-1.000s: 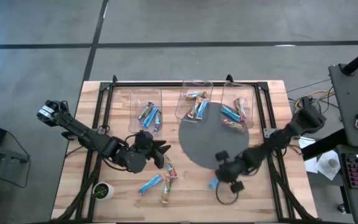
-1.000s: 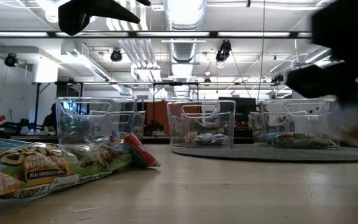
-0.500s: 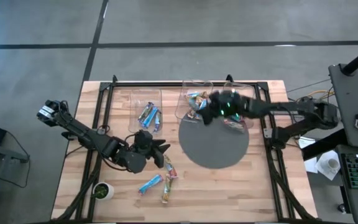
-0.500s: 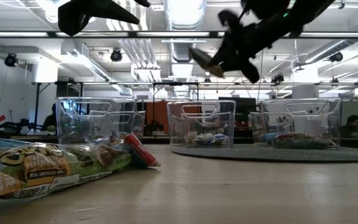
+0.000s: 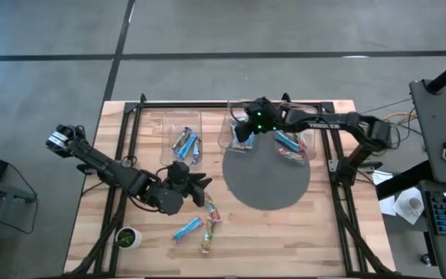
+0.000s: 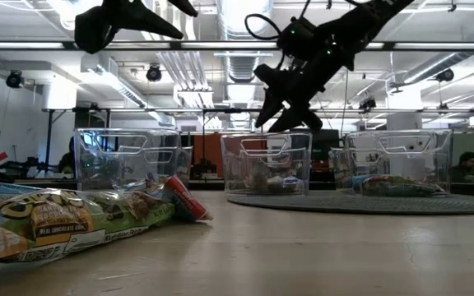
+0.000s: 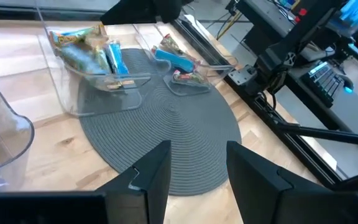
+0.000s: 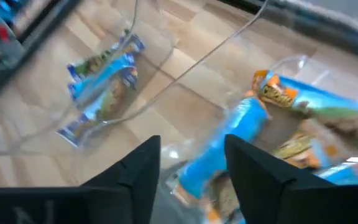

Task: Pick and place Granola Bars by type
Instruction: Put the red granola bar into the right transparent bin

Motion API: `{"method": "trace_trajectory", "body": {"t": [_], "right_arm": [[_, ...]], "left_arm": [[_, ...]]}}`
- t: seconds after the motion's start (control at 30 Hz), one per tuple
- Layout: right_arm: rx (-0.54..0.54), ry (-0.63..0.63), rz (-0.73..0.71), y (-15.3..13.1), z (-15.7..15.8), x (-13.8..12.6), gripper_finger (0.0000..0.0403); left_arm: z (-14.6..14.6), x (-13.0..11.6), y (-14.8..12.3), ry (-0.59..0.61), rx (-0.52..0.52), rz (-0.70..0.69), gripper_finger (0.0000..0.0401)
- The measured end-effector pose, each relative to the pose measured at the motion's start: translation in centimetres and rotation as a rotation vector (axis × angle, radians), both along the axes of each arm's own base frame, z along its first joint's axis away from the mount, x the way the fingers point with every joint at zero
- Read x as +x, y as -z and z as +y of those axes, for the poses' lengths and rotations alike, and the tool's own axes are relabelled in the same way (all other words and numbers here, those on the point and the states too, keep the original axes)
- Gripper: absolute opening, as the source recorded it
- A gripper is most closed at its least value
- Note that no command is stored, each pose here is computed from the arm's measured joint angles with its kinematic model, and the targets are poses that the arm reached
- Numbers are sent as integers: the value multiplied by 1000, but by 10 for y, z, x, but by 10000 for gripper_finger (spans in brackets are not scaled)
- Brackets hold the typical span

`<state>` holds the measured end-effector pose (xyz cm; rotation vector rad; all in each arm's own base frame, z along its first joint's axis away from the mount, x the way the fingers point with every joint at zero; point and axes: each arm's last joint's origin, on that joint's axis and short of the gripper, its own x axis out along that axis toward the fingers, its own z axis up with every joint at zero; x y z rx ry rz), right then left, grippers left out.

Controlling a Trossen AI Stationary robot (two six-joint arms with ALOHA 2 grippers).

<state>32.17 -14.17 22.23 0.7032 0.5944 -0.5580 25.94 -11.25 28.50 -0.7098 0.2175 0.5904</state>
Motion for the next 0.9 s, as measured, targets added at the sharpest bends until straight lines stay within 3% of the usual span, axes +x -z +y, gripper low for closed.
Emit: {"method": "trace_trajectory", "body": {"t": [0.17, 0.33, 0.43, 0.53, 0.73, 0.9], "right_arm": [[-146, -164, 107, -17, 4, 4, 206], [-299, -370, 105, -51, 40, -8, 224], [-338, -403, 147, -60, 62, -23, 226], [-330, -365, 206, -62, 80, -42, 226], [-204, -274, 202, -52, 101, -80, 226], [-131, -205, 174, -38, 107, -107, 226]], "left_arm": [[-1, 0, 0, 20, -16, 4, 137], [-1, 0, 0, 21, -44, -3, 137], [-3, 4, 7, 11, -105, -1, 136], [-6, 9, 19, 1, -224, 20, 132], [-19, 25, 53, -36, -512, 127, 111], [-32, 39, 81, -40, -616, 324, 86]]}}
